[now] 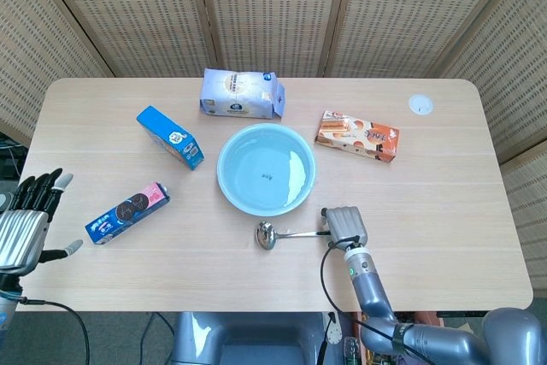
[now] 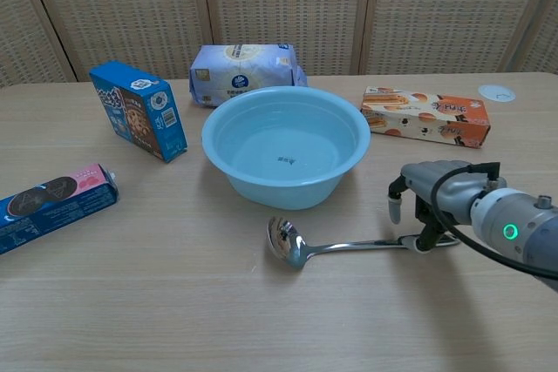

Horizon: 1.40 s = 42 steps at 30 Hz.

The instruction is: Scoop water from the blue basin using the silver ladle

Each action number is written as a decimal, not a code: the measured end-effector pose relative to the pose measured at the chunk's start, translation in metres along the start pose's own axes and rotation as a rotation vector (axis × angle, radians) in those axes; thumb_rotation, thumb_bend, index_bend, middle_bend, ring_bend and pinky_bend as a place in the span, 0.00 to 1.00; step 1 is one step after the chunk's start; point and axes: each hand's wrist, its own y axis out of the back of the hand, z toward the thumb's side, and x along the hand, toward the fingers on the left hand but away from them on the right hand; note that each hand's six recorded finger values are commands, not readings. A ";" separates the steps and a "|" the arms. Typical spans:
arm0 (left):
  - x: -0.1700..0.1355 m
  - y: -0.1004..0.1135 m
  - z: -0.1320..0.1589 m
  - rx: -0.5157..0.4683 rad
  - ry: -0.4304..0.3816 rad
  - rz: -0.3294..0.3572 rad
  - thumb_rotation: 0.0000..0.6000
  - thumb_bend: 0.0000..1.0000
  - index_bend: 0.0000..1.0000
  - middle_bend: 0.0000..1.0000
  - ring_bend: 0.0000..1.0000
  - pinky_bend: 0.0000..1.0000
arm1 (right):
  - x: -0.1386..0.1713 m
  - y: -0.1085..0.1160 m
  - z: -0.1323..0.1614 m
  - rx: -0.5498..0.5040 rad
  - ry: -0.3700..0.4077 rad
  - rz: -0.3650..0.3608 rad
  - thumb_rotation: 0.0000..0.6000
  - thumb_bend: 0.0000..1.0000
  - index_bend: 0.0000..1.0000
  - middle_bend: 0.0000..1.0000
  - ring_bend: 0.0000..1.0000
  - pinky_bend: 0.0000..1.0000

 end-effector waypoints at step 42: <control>0.010 -0.009 -0.001 0.022 0.030 -0.028 1.00 0.00 0.00 0.00 0.00 0.00 | -0.009 -0.019 0.009 0.042 0.003 0.035 1.00 0.35 0.47 1.00 1.00 1.00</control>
